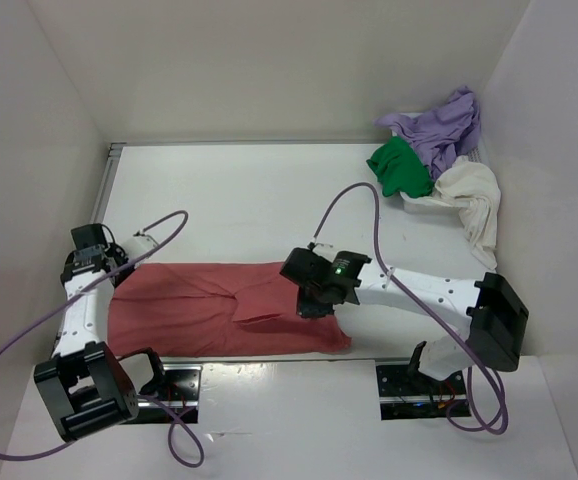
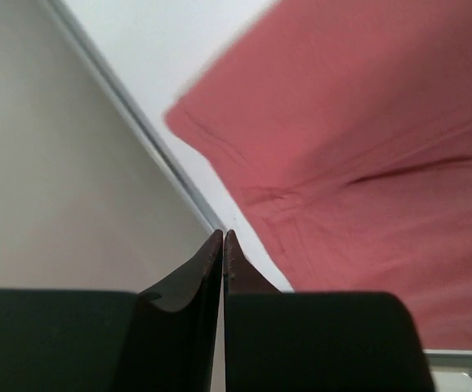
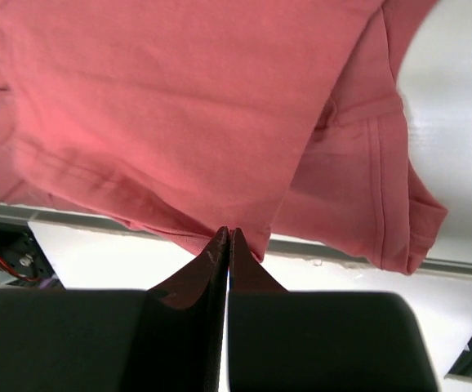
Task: Fold and stack the t-shirts
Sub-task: Fold the other side of the tshirt into a rectangle
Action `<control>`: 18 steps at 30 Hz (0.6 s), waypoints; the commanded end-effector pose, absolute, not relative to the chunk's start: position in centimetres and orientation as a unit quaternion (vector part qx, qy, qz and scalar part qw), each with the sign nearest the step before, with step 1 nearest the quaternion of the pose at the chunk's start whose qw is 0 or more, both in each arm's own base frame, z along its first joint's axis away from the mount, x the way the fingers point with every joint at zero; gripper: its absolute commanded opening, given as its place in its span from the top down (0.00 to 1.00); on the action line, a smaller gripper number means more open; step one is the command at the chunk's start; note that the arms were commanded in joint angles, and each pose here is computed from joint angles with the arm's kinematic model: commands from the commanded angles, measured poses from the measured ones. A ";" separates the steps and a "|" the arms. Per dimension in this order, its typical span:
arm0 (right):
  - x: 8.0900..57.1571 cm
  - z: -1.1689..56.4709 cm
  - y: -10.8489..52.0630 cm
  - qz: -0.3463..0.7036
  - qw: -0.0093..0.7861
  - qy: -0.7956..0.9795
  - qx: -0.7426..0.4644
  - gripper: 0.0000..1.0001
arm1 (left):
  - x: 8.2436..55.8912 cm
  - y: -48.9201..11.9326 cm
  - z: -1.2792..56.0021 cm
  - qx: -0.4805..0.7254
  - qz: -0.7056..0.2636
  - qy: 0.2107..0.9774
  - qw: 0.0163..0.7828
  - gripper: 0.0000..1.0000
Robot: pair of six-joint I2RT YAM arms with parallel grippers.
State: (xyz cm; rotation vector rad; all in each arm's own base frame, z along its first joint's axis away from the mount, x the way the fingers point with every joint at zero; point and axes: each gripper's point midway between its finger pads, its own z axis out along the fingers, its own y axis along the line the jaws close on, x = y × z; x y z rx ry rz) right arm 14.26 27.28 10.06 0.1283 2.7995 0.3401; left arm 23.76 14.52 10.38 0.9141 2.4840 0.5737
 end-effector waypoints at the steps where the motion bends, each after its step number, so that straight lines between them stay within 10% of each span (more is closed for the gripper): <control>1: 13.6 10.5 28.0 0.150 0.156 0.975 0.054 1.00 | 21.6 14.6 7.8 0.352 0.203 0.897 0.172 0.93; 7: 13.6 10.3 28.3 0.157 0.154 0.974 0.054 1.00 | 21.7 14.4 7.8 0.353 0.200 0.897 0.176 0.90; 12: 13.2 9.2 28.4 0.154 0.141 0.977 0.051 1.00 | 21.5 13.7 7.2 0.384 0.183 0.889 0.172 0.62; 18: 12.4 8.8 29.3 0.157 0.134 0.978 0.035 1.00 | 20.9 14.4 5.5 0.379 0.194 0.892 0.152 0.55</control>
